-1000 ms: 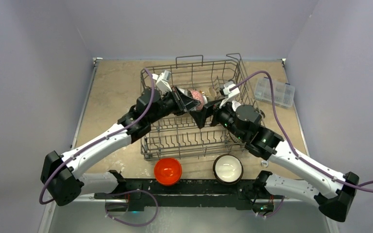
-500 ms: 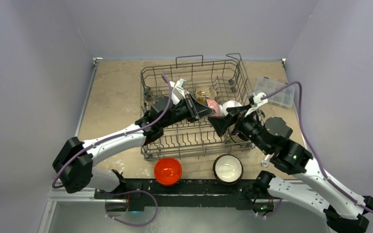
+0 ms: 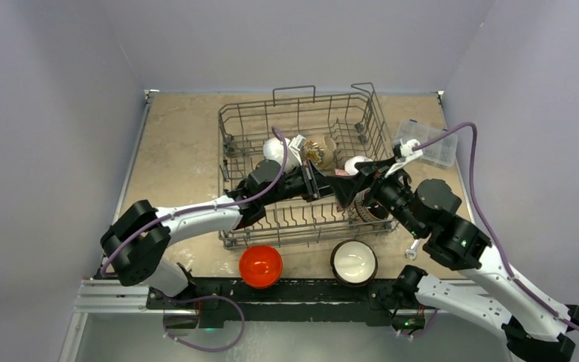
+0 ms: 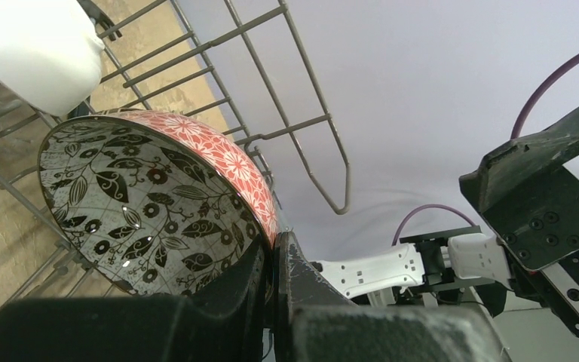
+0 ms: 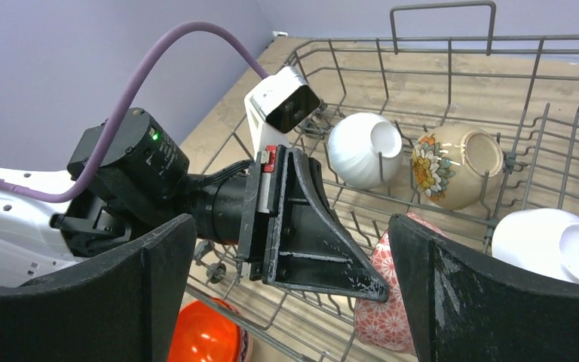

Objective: Load the bowls into the dish rack
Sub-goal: Place the bowl in the dish rack.

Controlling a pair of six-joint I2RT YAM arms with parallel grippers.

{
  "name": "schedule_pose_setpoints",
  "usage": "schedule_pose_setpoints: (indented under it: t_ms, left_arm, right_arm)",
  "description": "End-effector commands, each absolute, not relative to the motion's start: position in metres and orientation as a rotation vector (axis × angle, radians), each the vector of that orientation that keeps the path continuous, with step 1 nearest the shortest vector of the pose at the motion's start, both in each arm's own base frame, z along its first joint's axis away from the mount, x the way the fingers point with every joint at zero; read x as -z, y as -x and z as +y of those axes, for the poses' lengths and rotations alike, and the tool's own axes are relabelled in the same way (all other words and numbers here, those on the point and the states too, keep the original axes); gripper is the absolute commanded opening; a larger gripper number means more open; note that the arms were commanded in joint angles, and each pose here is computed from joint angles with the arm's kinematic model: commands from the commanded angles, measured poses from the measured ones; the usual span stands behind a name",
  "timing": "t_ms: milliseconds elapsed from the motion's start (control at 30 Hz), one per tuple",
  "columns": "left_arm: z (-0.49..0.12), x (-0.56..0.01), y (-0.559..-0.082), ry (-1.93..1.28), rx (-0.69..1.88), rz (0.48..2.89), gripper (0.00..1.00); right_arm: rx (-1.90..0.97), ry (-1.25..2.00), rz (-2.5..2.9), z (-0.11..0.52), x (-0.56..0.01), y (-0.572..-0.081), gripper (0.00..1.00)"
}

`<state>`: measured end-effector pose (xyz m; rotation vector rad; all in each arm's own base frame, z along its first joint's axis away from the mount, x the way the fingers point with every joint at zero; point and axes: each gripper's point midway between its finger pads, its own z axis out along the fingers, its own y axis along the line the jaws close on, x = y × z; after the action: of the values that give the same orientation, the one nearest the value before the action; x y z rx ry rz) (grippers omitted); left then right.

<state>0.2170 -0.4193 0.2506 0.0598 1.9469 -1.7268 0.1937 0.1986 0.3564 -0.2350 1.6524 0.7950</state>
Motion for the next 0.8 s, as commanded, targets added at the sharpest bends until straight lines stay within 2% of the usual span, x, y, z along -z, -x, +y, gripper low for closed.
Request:
schedule_pose_setpoints:
  t_ms: [0, 767]
  left_arm:
    - [-0.420, -0.277, -0.215, -0.090, 1.822, 1.793, 0.00]
    - [-0.419, -0.231, -0.238, 0.012, 1.846, 1.836, 0.00]
  right_arm:
    - [-0.781, 0.236, 1.640, 0.201, -0.368, -0.198, 0.99]
    - [-0.754, 0.289, 1.669, 0.209, -0.359, -0.203, 0.99]
